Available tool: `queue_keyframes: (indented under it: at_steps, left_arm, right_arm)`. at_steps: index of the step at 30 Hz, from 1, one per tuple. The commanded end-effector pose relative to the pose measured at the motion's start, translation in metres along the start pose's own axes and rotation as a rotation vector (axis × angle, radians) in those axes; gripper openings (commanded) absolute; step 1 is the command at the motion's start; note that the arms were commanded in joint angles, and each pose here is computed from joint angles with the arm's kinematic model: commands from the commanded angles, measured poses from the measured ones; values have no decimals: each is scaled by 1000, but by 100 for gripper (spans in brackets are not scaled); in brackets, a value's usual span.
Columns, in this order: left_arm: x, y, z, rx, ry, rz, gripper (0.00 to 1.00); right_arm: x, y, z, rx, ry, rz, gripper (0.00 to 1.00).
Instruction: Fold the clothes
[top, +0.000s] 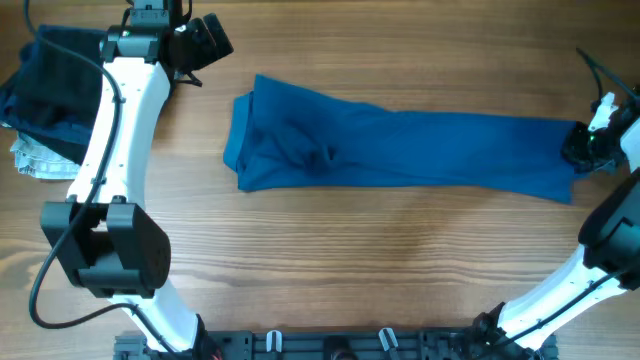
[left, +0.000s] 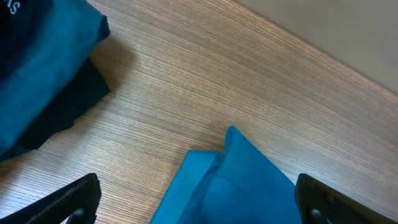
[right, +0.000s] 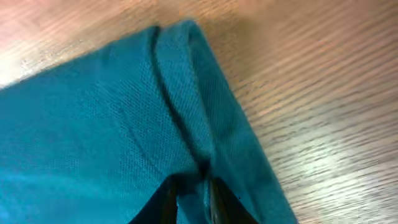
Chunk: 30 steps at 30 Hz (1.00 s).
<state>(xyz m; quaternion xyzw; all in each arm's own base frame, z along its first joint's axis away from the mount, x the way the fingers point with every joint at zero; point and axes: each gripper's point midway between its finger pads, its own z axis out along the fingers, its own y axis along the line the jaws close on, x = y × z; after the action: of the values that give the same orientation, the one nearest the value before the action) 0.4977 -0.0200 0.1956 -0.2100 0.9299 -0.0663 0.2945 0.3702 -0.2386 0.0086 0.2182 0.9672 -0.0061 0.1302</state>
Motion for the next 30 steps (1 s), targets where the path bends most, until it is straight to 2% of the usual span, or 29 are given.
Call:
queue_keyframes:
  at_steps: [1, 9, 15, 21, 26, 30]
  left_arm:
    - [-3, 0, -2, -1, -11, -7, 100]
    - [-3, 0, -2, -2, -11, -7, 100]
    - [-3, 0, -2, -2, -11, -7, 100]
    - [-3, 0, -2, -2, -11, -7, 100]
    - [-3, 0, -2, -1, -11, -7, 100]
    - [-3, 0, -2, -2, -12, -7, 100]
  right_arm:
    - [9, 2, 10, -22, 20, 1, 20]
    - [-13, 0, -11, -17, -8, 52, 5]
    - [-16, 1, -20, -17, -12, 51, 4]
    - [-50, 6, -59, -36, -92, 35, 4]
    - [-71, 11, -54, -35, -171, -16, 4]
    - [-70, 26, -30, -48, -144, -49, 7]
